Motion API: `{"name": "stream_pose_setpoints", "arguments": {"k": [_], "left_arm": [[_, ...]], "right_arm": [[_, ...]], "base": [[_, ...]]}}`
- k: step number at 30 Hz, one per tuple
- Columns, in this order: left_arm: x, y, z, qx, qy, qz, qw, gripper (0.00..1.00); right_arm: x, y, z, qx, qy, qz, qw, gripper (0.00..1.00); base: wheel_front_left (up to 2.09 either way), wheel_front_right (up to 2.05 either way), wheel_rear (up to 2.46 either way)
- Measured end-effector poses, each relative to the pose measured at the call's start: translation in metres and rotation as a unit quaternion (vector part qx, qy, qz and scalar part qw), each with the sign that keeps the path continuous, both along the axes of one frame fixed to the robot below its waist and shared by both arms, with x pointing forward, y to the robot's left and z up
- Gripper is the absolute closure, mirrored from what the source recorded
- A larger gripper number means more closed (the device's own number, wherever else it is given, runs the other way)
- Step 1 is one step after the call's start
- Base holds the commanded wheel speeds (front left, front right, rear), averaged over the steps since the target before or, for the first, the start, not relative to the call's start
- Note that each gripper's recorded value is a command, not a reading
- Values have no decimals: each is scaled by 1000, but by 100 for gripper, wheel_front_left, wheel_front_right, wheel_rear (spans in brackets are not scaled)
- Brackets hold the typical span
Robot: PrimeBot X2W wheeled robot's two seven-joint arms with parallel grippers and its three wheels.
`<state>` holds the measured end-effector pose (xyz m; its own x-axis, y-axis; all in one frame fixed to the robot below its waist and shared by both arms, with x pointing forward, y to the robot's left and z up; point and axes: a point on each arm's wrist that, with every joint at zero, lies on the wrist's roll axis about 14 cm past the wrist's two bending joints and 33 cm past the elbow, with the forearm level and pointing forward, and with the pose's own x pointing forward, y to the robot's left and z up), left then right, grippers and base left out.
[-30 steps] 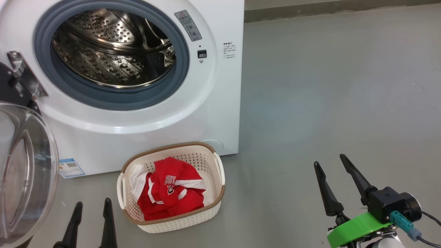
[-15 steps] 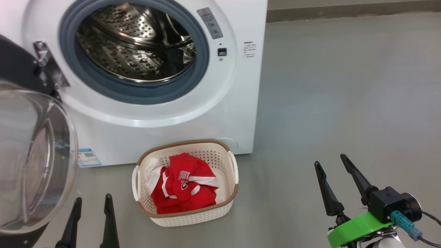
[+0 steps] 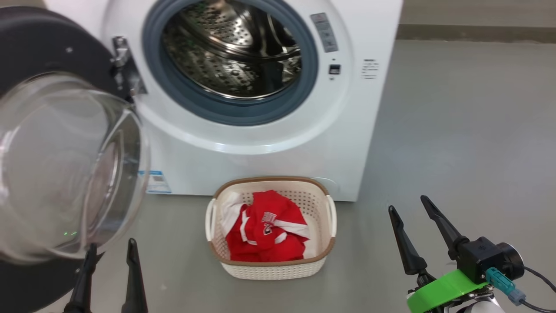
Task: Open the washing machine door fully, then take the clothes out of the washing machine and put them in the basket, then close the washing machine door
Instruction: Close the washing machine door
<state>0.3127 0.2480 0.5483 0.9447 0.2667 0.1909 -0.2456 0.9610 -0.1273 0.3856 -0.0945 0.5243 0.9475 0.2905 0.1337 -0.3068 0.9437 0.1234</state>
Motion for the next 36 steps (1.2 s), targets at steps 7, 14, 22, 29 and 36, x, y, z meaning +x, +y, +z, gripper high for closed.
{"name": "stream_pose_setpoints", "arguments": {"k": [7, 14, 22, 29, 36], "left_arm": [[-25, 22, 3, 4, 3, 43, 999, 0], [-47, 40, 11, 9, -4, 87, 996, 0], [-72, 61, 10, 11, 4, 136, 991, 0], [-97, 75, 12, 10, 5, 174, 985, 0], [-120, 85, 11, 9, 6, 208, 978, 0]], "right_arm": [[3, 36, 5, -1, -7, 51, 999, 0], [6, 70, 8, 1, -12, 99, 995, 0], [6, 111, 12, 3, -18, 157, 987, 0], [0, 140, 15, 5, -19, 200, 980, 0], [-7, 161, 15, 3, -20, 231, 973, 0]], "base": [[0, 0, 0], [0, 0, 0], [0, 0, 0], [0, 0, 0], [0, 0, 0]]}}
